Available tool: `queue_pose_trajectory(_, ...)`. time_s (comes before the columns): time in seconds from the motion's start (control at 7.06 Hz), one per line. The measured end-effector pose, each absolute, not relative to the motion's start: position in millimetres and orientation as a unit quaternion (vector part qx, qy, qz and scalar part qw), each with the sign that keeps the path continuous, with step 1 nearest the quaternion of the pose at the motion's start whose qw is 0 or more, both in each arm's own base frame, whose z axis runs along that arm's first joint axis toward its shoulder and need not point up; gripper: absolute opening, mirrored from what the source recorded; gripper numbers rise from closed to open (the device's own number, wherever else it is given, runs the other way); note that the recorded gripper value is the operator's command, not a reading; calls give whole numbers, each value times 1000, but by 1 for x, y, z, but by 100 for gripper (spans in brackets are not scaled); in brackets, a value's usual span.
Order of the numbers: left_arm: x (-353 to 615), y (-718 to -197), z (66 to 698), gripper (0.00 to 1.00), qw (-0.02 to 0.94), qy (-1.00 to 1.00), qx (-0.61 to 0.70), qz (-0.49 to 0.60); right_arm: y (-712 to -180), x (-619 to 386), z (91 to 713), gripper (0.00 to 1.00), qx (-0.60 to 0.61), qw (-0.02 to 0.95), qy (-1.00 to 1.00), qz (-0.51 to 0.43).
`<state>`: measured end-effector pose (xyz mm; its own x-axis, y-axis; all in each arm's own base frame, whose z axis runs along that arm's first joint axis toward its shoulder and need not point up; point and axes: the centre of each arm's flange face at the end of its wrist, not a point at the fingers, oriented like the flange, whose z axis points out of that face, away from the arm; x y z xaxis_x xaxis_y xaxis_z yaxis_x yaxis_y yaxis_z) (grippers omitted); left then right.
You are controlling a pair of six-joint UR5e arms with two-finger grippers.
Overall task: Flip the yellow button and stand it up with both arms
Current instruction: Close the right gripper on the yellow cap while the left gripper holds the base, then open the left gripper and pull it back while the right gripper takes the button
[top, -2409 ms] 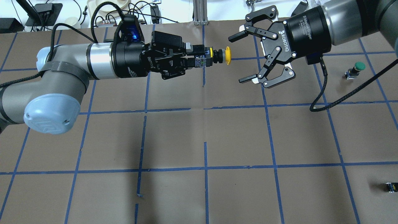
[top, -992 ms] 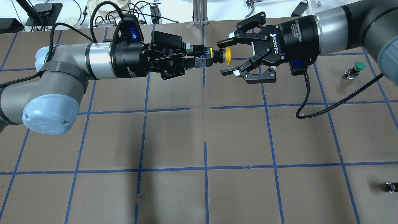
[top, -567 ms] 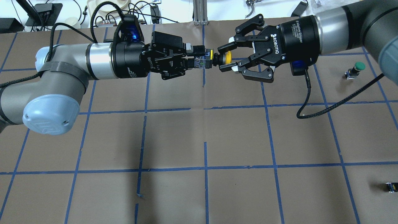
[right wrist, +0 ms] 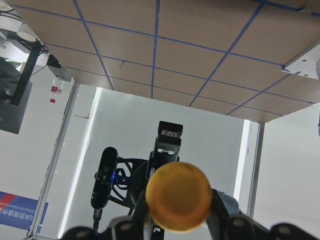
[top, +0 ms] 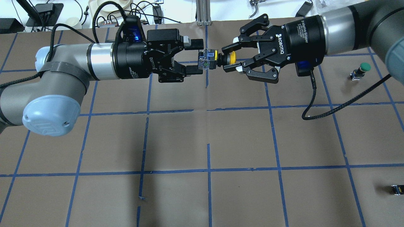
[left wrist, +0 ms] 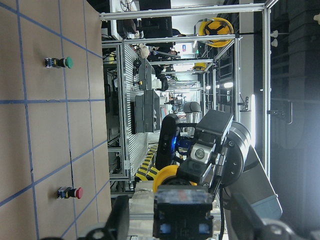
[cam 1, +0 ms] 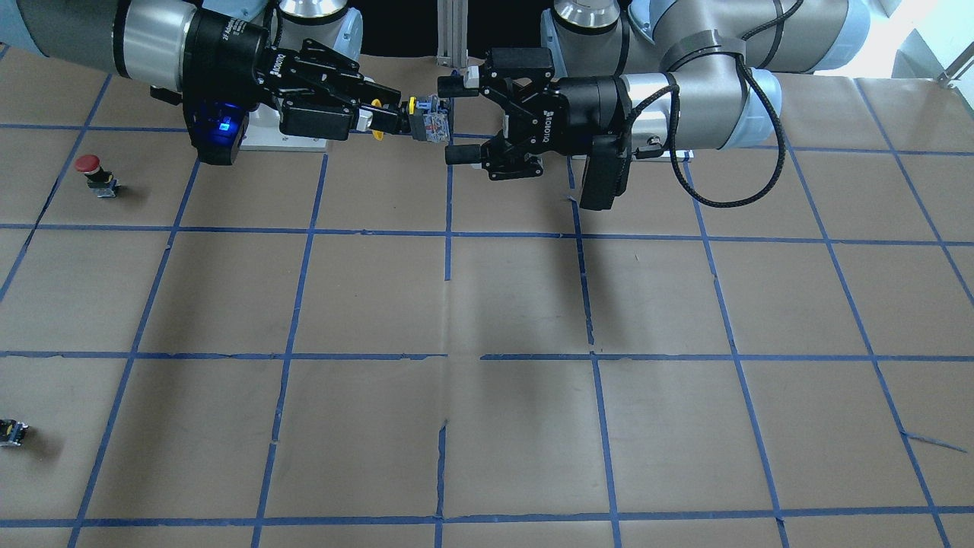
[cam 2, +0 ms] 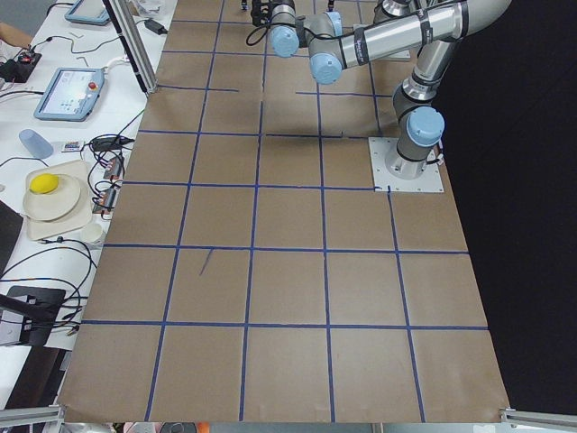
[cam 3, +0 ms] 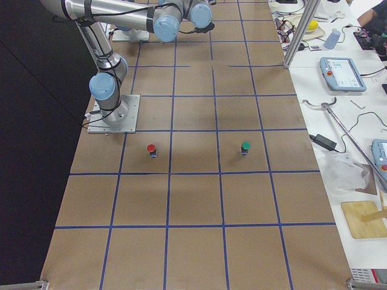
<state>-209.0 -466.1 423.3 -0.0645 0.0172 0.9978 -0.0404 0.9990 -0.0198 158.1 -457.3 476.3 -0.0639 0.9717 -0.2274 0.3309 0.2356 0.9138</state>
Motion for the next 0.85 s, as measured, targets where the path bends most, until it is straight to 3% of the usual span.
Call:
queue_pose_trajectory(0.43, -197, -470, 421, 100, 601, -799, -7, 26, -464, 136, 471, 27, 513, 420, 688, 295)
queue_pose_trajectory(0.85, -164, -488, 421, 100, 415, -909, -34, 35, -468, 87, 458, 26, 468, 363, 783, 191)
